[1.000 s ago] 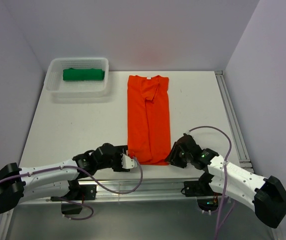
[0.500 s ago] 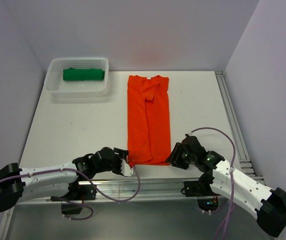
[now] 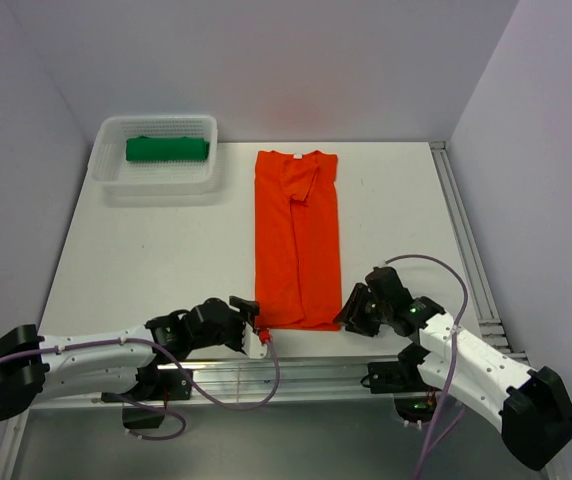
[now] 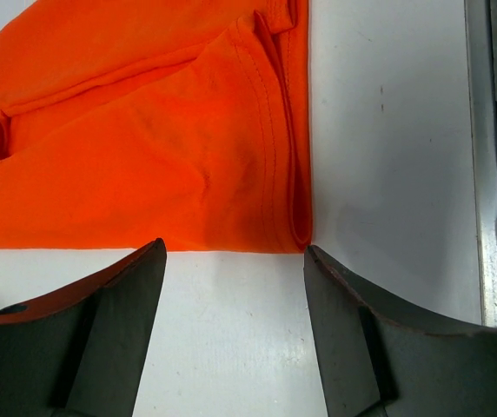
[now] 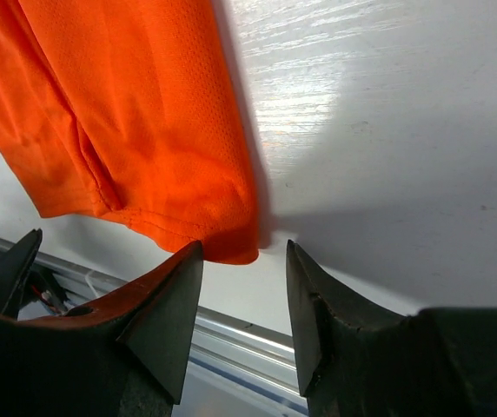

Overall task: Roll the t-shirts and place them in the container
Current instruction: Fold the tshirt

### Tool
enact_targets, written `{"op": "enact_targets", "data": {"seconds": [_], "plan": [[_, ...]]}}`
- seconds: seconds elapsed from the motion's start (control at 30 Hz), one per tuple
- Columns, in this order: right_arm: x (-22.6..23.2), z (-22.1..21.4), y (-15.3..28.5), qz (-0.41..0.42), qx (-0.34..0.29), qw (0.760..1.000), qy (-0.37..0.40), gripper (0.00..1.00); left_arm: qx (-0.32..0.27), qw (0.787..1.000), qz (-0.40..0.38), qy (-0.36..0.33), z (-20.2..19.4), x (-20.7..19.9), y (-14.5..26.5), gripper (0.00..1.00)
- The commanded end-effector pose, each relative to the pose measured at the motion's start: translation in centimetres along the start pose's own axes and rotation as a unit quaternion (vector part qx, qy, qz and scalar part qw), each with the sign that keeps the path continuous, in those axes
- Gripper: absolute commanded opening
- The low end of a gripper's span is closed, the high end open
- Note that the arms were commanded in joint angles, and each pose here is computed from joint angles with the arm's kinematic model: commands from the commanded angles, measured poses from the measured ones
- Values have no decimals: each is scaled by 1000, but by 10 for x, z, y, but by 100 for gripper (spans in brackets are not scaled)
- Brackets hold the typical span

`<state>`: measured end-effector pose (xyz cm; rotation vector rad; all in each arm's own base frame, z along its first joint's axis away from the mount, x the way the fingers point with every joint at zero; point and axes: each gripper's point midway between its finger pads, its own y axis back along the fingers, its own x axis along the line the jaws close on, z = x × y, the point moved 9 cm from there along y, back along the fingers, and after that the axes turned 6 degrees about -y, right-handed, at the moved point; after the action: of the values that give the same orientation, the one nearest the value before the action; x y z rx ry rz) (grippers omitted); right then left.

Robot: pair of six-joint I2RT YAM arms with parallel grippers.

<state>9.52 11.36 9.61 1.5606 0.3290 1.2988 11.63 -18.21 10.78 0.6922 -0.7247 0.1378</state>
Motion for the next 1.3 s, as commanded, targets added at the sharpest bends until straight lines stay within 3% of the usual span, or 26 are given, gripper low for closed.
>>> {"op": "enact_targets", "data": {"seconds": [0.0,0.17,0.37,0.5,0.63,0.87,1.27], "plan": [[7,2,-2,29,5,1000,8,50,-9,1000,6,-19,1,-2,-1,71],[2,0,1,26,-1,1000,6,44,-15,1000,10,-19,0,-6,2,71],[-1,-1,-2,18,2,1000,3,27,-21,999,10,-30,-1,-10,0,71],[-1,-1,-3,21,1,1000,0,29,-25,999,9,-38,0,-11,-1,71],[-2,-1,-3,22,-1,1000,-2,39,-32,998,9,-53,1,-14,-3,70],[0,-2,-7,31,8,999,-7,41,-26,996,-15,-79,0,-21,-13,66],[6,2,-6,26,5,1000,-1,27,-30,994,-30,-96,0,-31,-18,58]]}}
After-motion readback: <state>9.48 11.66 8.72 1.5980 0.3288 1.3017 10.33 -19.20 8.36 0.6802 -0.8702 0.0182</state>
